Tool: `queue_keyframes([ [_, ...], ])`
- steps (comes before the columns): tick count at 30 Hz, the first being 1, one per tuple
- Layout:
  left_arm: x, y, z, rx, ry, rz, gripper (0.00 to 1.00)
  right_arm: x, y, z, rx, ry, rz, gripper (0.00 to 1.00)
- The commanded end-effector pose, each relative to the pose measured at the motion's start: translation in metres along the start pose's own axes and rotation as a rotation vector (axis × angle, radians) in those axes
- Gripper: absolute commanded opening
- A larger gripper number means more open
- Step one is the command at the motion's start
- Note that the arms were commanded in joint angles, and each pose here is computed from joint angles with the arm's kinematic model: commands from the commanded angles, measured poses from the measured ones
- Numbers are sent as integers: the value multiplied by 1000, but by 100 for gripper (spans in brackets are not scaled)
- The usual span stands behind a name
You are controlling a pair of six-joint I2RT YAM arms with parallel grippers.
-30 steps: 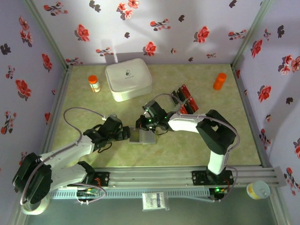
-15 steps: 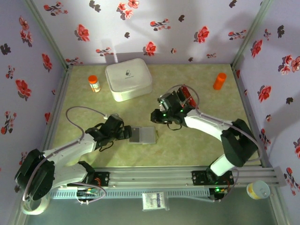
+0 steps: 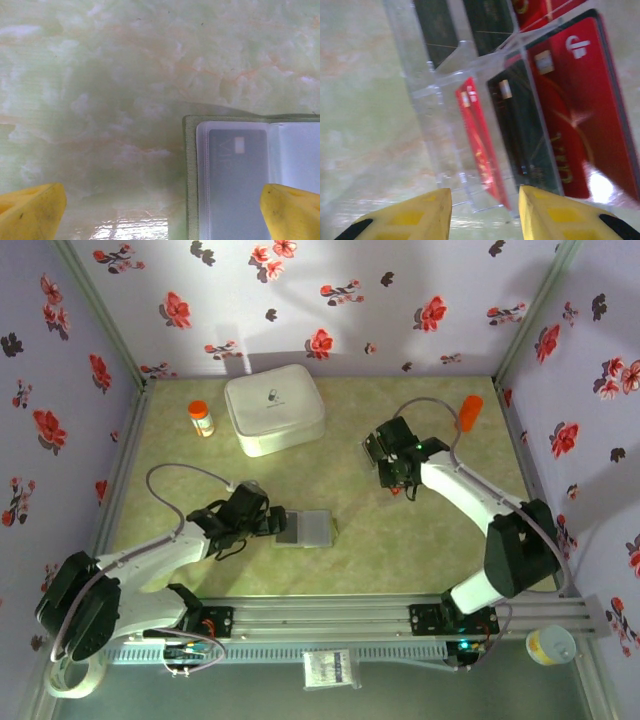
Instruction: Put the credit cards into the card holder
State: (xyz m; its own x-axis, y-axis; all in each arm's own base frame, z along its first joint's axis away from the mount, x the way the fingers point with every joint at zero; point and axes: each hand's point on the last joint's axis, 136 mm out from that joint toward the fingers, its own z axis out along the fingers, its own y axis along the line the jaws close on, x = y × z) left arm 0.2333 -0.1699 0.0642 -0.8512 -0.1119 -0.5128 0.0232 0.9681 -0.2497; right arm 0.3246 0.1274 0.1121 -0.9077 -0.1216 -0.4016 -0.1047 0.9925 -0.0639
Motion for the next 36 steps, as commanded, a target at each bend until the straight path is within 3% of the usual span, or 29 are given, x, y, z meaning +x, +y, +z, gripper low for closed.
queue_keyframes([
  [1, -8, -13, -2, 29, -17, -15, 100, 0, -19, 2, 109, 40, -84, 40],
  [14, -1, -22, 5, 34, 2, 3, 100, -14, -12, 20, 121, 77, -114, 32],
  [30, -1, -24, 6, 37, 1, 4, 100, -5, -4, 36, 89, 124, -115, 27],
  [36, 0, -24, 6, 36, 3, 4, 100, -3, -2, 40, 84, 135, -116, 20],
])
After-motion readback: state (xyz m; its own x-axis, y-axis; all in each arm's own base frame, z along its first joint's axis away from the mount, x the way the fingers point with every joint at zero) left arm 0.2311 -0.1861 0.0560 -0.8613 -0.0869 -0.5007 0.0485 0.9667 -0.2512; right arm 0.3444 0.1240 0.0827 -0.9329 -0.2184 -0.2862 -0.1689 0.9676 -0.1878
